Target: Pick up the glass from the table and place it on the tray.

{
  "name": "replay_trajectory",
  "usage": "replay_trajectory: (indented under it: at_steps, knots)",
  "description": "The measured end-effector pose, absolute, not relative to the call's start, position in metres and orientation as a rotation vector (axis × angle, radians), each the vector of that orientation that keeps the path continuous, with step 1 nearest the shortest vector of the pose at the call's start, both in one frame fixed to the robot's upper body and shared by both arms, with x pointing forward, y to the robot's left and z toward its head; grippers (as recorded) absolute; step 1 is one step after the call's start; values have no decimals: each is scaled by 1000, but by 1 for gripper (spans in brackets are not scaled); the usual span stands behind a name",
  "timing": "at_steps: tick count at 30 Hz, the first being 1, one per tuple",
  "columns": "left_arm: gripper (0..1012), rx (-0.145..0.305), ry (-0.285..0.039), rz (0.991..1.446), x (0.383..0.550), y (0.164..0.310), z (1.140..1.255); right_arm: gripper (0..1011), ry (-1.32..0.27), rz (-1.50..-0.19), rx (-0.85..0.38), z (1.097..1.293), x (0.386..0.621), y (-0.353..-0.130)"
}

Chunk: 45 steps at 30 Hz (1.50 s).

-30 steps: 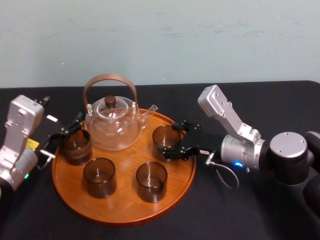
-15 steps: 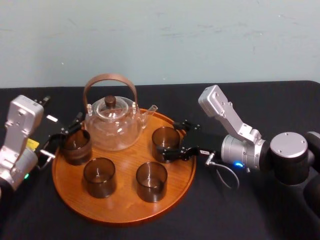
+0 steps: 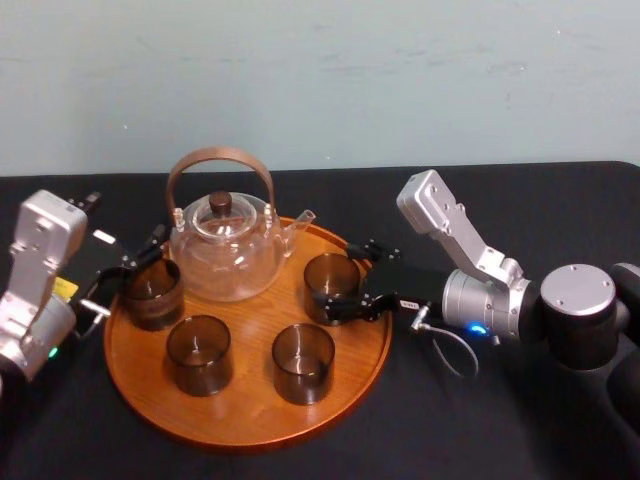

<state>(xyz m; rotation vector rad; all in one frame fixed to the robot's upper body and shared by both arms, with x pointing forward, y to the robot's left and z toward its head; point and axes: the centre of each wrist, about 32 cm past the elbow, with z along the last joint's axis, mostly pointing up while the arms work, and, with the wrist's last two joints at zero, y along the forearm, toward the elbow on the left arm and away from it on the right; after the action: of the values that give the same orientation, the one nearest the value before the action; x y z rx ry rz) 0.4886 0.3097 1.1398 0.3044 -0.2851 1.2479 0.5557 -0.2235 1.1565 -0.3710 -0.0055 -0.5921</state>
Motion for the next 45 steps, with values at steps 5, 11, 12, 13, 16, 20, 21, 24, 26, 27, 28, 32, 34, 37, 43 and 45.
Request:
replay_trajectory:
  at_steps: [5, 11, 12, 13, 16, 20, 21, 24, 26, 27, 28, 32, 34, 37, 43, 45]
  knots:
    - [1001, 304, -285, 1248, 489, 310, 1140, 1002, -5, -592, -371, 1156, 556, -223]
    - [1001, 304, -285, 1248, 489, 310, 1140, 1002, 7, -586, -359, 1156, 553, -229]
    - [1002, 304, -285, 1248, 489, 310, 1140, 1002, 13, -586, -357, 1156, 551, -233]
    - [1001, 304, -285, 1248, 489, 310, 1140, 1002, 16, -587, -357, 1156, 550, -235]
    - [1001, 304, -285, 1248, 489, 310, 1140, 1002, 26, -593, -355, 1156, 545, -241]
    - [1001, 304, -285, 1248, 489, 310, 1140, 1003, 36, -619, -353, 1157, 536, -254]
    - [1002, 304, -285, 1248, 489, 310, 1140, 1002, 37, -624, -353, 1157, 534, -256]
    - [1001, 304, -285, 1248, 489, 310, 1140, 1002, 38, -641, -347, 1158, 527, -264]
    - [1001, 304, -285, 1248, 489, 310, 1140, 1002, 37, -650, -343, 1160, 524, -268]
    - [1001, 304, -285, 1248, 489, 310, 1140, 1002, 36, -659, -338, 1161, 521, -272]
    - [1001, 304, -285, 1248, 489, 310, 1140, 1002, 36, -662, -337, 1162, 519, -274]
    - [1001, 304, -285, 1248, 489, 310, 1140, 1002, 30, -674, -330, 1167, 509, -285]
    - [1001, 305, -285, 1248, 489, 310, 1140, 1002, 24, -677, -324, 1169, 504, -290]
    - [1001, 304, -285, 1248, 489, 310, 1140, 1002, 14, -691, -312, 1173, 499, -297]
    - [1002, 304, -285, 1248, 489, 310, 1140, 1002, -20, -785, -269, 1179, 493, -309]
    - [1001, 304, -285, 1248, 489, 310, 1140, 1002, -28, -817, -253, 1180, 492, -310]
